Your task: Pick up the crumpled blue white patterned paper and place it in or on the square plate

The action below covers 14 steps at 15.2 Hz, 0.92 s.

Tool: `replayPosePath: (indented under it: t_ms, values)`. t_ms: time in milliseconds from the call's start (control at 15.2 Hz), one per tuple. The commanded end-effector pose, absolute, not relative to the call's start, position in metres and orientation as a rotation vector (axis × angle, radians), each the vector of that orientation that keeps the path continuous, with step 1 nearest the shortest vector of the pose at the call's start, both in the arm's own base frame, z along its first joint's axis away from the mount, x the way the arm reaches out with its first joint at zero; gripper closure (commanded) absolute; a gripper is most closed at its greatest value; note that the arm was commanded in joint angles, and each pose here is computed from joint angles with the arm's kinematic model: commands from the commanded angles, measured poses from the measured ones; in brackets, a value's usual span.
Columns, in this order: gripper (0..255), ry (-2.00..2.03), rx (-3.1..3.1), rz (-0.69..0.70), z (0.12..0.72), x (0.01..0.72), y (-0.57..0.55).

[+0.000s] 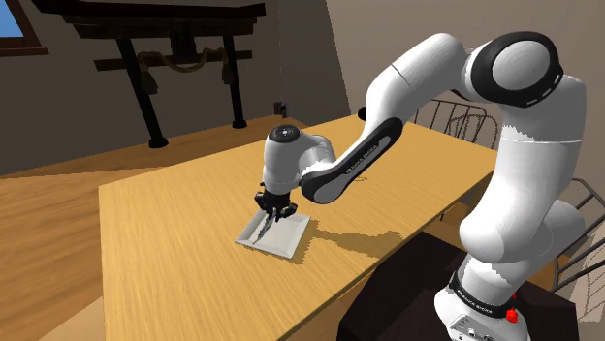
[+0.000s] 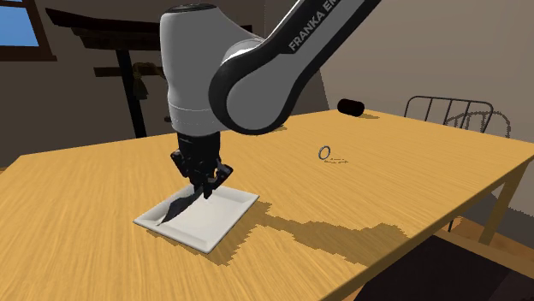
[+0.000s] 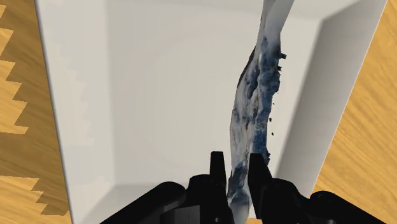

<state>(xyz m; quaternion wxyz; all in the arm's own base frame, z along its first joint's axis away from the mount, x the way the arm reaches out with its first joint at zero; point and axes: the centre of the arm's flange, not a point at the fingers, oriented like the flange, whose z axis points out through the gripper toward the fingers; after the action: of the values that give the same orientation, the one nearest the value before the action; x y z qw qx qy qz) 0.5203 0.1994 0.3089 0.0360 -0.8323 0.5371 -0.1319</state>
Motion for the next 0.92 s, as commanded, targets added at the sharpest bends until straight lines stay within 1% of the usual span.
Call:
replayPosePath:
  t_ms: [0,264,330,660,858]
  values:
    - [255,1.654,-2.563,-0.393,0.304,0.519,0.198]
    - [255,1.654,-2.563,-0.393,0.304,0.519,0.198]
    - [0,1.654,-2.563,-0.393,0.304,0.519,0.198]
    - [0,1.654,-2.563,-0.393,0.304,0.519,0.198]
    - [0,1.654,-2.563,-0.393,0.342,0.509,0.202]
